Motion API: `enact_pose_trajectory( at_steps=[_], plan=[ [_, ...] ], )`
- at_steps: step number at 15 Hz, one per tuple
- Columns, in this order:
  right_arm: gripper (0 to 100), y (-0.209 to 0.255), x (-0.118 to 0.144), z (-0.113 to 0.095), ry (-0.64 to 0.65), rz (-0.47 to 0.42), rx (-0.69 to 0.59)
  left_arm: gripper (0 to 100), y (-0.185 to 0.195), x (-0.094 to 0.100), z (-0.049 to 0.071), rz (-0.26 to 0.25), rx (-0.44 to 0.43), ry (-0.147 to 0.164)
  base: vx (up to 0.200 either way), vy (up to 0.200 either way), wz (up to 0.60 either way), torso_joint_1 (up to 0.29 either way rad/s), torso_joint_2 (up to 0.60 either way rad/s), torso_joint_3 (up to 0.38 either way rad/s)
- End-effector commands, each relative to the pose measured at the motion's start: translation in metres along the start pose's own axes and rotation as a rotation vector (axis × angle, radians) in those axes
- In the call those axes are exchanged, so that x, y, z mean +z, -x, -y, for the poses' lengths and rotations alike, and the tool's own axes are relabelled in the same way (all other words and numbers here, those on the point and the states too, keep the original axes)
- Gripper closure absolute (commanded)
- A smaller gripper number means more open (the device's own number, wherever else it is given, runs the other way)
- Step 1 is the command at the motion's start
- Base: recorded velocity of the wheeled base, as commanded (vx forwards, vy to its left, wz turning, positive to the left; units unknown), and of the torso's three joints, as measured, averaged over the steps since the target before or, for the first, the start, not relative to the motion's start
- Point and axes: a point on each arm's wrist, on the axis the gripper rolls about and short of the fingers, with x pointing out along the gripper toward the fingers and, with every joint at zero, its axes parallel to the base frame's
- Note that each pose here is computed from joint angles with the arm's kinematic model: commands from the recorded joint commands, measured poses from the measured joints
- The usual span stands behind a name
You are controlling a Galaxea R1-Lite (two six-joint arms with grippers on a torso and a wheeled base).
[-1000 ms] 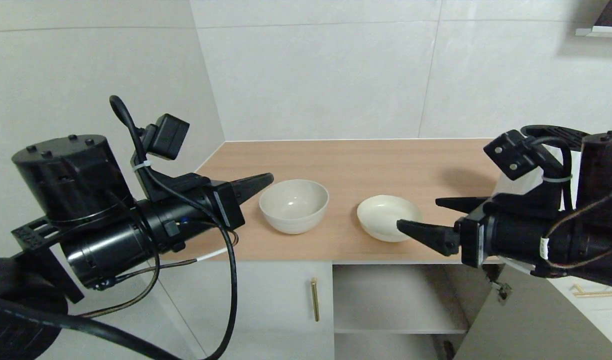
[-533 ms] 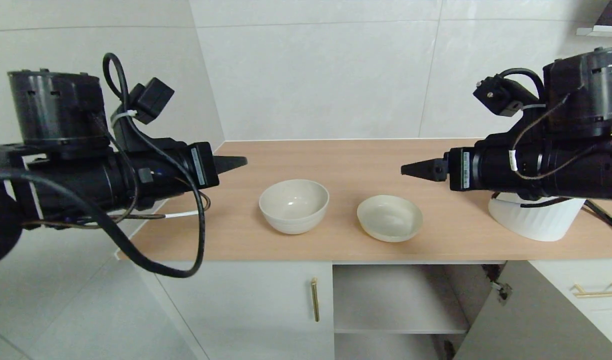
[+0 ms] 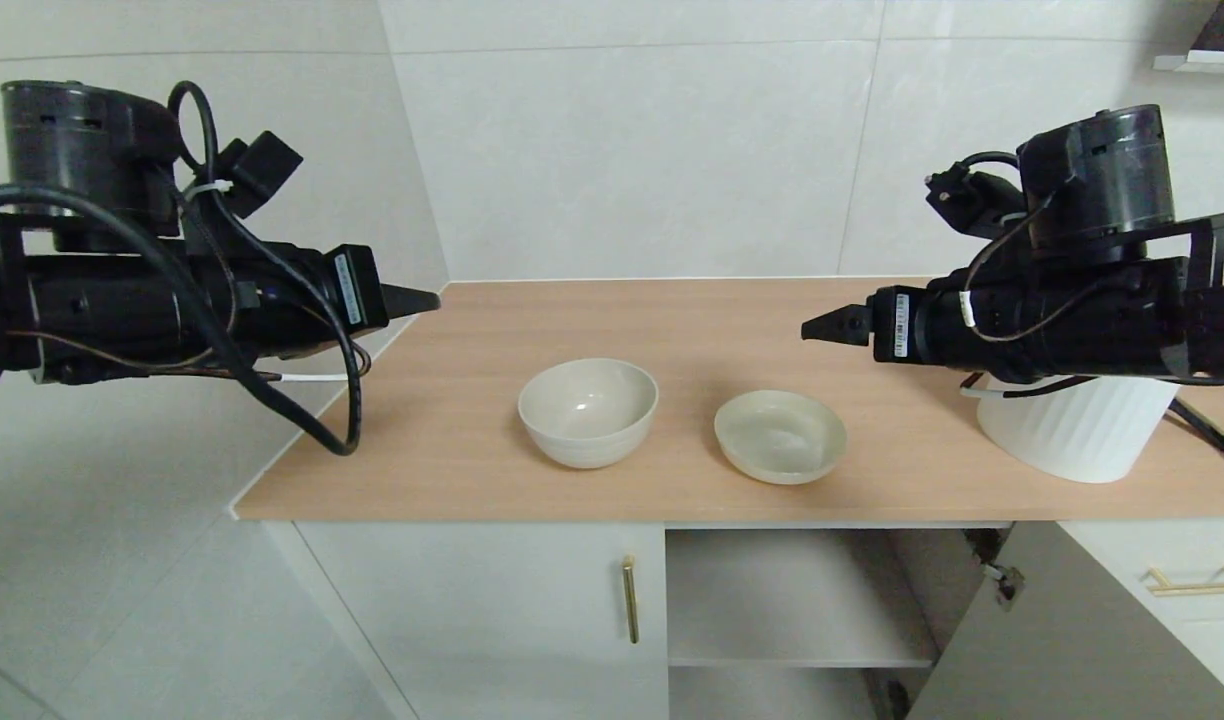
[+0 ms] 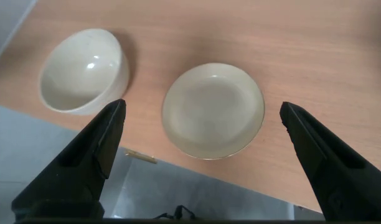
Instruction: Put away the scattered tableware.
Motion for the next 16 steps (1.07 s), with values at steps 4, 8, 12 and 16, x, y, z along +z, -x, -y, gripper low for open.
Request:
enact_pose_trajectory(
  at_steps=[4, 8, 12, 16],
  plan=[
    [0, -0.009, -0.003, 0.001, 0.001, -0.015, -0.006, 0, -0.023, -0.007, -0.012, -0.07, 0.029, -0.026, 0.0, 0.0, 0.0, 0.0, 0.0, 0.0],
    [0, -0.024, -0.008, 0.005, 0.0, -0.038, -0.053, 0, -0.048, -0.007, -0.021, -0.097, 0.046, -0.032, 0.0, 0.0, 0.0, 0.0, 0.0, 0.0],
    [0, -0.029, -0.01, 0.007, 0.0, -0.044, -0.083, 0, -0.067, -0.016, -0.03, -0.249, 0.298, -0.123, 0.0, 0.0, 0.0, 0.0, 0.0, 0.0],
    [0, -0.031, -0.011, 0.008, -0.001, -0.041, -0.103, 0, -0.095, -0.036, -0.008, -0.262, 0.343, -0.138, 0.0, 0.0, 0.0, 0.0, 0.0, 0.0]
  ],
)
